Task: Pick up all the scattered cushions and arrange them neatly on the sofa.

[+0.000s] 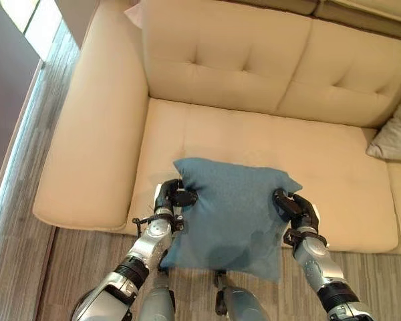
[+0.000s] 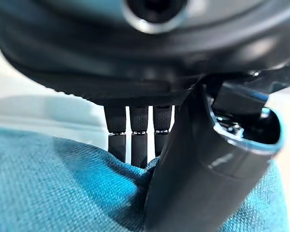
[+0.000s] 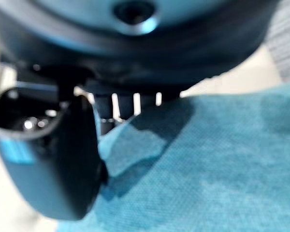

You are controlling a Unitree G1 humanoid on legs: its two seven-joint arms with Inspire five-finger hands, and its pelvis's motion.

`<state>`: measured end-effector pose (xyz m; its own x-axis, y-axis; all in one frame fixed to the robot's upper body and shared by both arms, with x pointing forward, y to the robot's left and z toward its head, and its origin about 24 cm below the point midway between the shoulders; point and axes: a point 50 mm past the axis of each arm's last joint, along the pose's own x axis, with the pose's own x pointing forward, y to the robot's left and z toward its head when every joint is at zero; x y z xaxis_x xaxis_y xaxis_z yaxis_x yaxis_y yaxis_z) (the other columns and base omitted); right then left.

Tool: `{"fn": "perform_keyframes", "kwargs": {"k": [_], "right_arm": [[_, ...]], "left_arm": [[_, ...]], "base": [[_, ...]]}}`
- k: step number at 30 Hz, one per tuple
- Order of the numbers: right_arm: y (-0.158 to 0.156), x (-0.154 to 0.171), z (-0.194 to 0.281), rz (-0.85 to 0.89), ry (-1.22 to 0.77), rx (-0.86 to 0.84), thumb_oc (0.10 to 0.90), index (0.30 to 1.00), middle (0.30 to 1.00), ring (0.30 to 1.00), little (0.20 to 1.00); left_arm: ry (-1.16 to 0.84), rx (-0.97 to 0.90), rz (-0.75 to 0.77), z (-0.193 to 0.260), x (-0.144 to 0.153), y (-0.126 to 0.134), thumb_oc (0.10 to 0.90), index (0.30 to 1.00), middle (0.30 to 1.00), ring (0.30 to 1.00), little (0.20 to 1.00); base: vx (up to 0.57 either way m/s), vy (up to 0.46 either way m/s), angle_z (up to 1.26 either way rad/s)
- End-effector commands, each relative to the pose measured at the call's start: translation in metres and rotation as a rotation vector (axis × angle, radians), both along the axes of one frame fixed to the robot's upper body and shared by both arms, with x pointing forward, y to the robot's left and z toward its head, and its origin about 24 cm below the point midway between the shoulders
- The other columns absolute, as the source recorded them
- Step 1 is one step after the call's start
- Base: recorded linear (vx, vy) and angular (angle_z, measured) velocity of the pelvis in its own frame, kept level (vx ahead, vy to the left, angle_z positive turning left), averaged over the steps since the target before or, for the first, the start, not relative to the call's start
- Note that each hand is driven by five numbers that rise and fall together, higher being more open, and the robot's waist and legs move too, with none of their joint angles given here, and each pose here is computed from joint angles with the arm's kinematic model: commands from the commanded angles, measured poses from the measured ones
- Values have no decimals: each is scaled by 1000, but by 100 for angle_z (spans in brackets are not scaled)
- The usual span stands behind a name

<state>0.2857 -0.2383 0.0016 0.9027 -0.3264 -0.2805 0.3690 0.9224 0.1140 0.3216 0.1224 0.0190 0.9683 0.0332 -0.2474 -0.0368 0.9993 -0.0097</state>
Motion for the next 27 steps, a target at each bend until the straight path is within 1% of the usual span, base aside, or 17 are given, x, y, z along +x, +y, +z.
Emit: {"fn": "perform_keyframes", "kwargs": {"k": [1,3,4,5,6,7,10,11,12,15,16,21,27], "right_arm": [[15,2,29,117,-177,-20,400,300,300,300,300],[13,-6,22,112,-154,-21,400,300,300,300,300],[6,-21,11,68,-121,-11,400,300,300,300,300],[5,-25,8,47,-119,1,400,300,300,300,300],[5,-25,8,47,-119,1,400,300,300,300,300],[4,-31,2,8,-110,29,400,300,300,300,300],[0,-40,0,-12,-104,7,400,300,300,300,300],[-7,-48,-3,-49,-97,17,400,300,300,300,300],[-7,-51,-5,-51,-88,17,400,300,300,300,300],[-4,-50,-6,-64,-88,36,400,300,300,300,300],[-2,-50,-8,-70,-87,64,400,300,300,300,300],[-1,-49,-11,-42,-66,29,400,300,300,300,300],[-1,-53,-13,-32,-59,32,400,300,300,300,300]], "left_arm": [[-265,-165,-282,61,4,-78,400,300,300,300,300],[-261,-171,-292,56,-2,-76,400,300,300,300,300],[-213,-221,-293,42,-13,-73,400,300,300,300,300],[-179,-268,-283,35,-16,-75,400,300,300,300,300],[-179,-268,-284,35,-16,-75,400,300,300,300,300],[-152,-302,-263,30,-21,-75,400,300,300,300,300],[-137,-335,-268,28,-25,-80,400,300,300,300,300],[-131,-342,-283,25,-30,-85,400,300,300,300,300],[-124,-344,-294,23,-32,-87,400,300,300,300,300],[-118,-327,-297,22,-32,-90,400,300,300,300,300],[-116,-298,-349,21,-37,-97,400,300,300,300,300],[-134,-216,-387,23,-34,-99,400,300,300,300,300],[-169,-185,-410,30,-32,-102,400,300,300,300,300]], "base": [[-7,-153,-84],[21,-185,-85],[69,-302,-52],[65,-301,-43],[77,-344,-27],[50,-317,-24],[-10,-291,-25],[-24,-421,1],[-60,-350,26],[28,-115,16],[98,-65,-11],[168,-23,-32],[148,32,-34]]}}
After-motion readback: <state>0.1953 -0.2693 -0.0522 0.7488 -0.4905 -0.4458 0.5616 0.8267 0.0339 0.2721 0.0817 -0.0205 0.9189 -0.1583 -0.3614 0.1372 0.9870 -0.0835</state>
